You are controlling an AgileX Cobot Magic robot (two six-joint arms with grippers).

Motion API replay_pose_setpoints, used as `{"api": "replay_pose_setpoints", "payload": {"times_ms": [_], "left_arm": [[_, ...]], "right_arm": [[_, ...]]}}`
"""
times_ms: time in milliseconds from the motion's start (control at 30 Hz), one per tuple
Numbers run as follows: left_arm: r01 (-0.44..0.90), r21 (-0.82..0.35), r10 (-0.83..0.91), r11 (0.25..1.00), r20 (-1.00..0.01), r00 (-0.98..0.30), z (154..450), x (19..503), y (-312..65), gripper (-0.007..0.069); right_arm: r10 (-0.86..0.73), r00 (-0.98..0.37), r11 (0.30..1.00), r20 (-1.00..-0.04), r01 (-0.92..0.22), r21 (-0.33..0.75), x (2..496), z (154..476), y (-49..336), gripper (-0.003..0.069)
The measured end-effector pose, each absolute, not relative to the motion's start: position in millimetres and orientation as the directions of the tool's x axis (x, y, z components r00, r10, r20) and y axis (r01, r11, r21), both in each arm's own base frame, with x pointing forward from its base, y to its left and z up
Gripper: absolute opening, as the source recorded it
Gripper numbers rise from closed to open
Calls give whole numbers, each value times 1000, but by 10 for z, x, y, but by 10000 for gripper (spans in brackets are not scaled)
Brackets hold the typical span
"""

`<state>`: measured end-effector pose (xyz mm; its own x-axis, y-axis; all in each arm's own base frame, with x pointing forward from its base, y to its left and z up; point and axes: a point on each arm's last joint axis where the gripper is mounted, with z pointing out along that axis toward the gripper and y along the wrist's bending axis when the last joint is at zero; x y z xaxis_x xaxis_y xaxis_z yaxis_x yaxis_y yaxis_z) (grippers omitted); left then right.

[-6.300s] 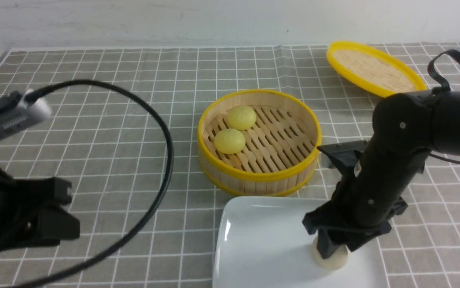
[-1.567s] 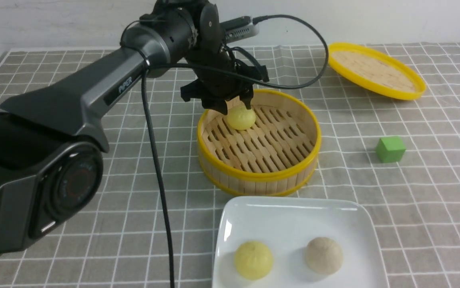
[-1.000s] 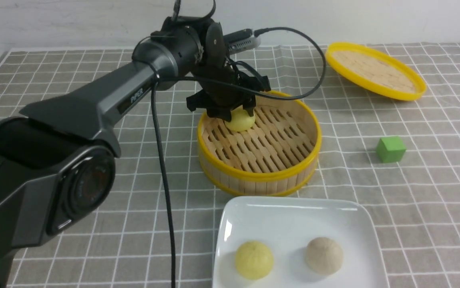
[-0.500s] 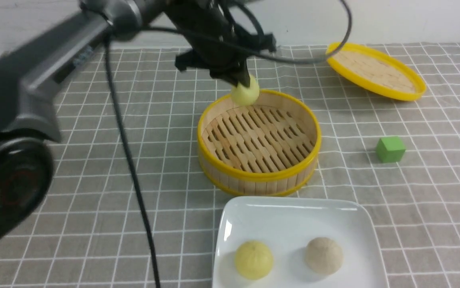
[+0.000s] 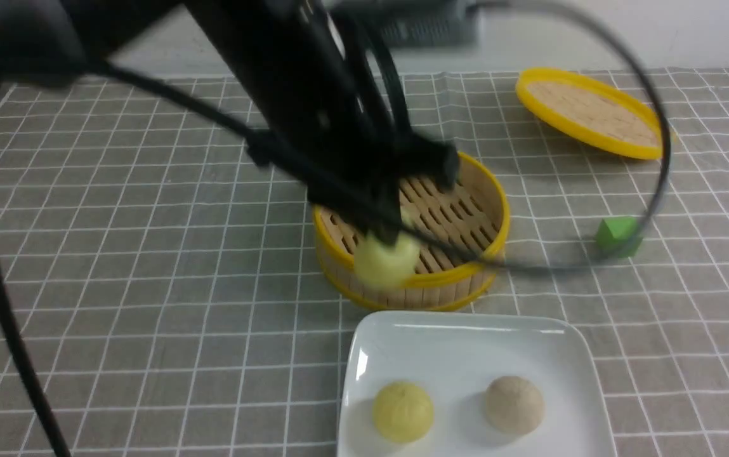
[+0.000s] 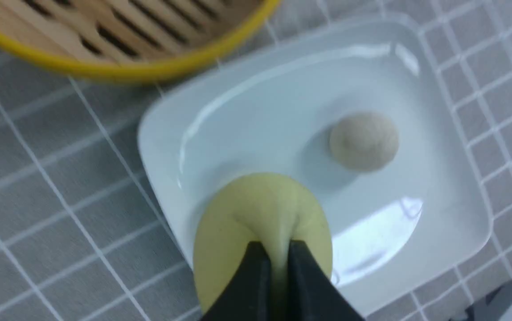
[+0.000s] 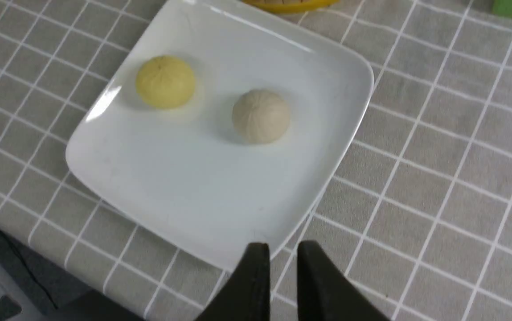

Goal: Put the steamed buns into the plate on the grey tablecloth.
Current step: 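Carry the bun from the bamboo steamer to the plate with the left gripper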

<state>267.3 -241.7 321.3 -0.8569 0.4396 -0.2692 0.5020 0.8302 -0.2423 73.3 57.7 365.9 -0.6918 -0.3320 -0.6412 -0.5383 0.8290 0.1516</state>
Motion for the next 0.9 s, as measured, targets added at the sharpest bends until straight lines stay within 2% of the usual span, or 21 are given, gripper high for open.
{"api": "replay_pose_setpoints", "payload": {"times_ms": [33,67,100,133,233,400,567,733,900], "left_arm": [[510,-237,460,827,-238,-855,3047,2637,-2485,22],[511,-236,463,826,-232,-855,3010,2631,-2497,22],[516,-229,478,825,-201,-855,2721,2614,-2597,24],[517,-229,478,825,-204,-854,2712,2611,-2603,24],[492,-233,450,839,-214,-867,2378,2714,-2746,27],[469,-257,405,845,-266,-875,2165,2839,-2869,34],[465,-259,396,846,-277,-875,2110,2869,-2893,67],[463,-253,401,850,-262,-878,2035,2882,-2903,199],[461,-257,399,849,-262,-879,2067,2887,-2911,421]], "right_arm": [[-335,-696,826,-636,-542,158,691,3660,562,117],[-337,-698,825,-632,-542,159,680,3658,557,117],[-331,-696,814,-638,-553,181,597,3675,536,116],[-329,-694,813,-641,-553,183,588,3679,533,116],[-300,-673,787,-676,-575,223,442,3727,501,120],[-263,-645,751,-718,-603,267,271,3777,462,125],[-246,-634,731,-733,-618,289,196,3800,450,127],[-250,-624,745,-740,-612,265,196,3795,424,85],[-226,-575,787,-786,-583,200,79,3798,267,-13]]}}
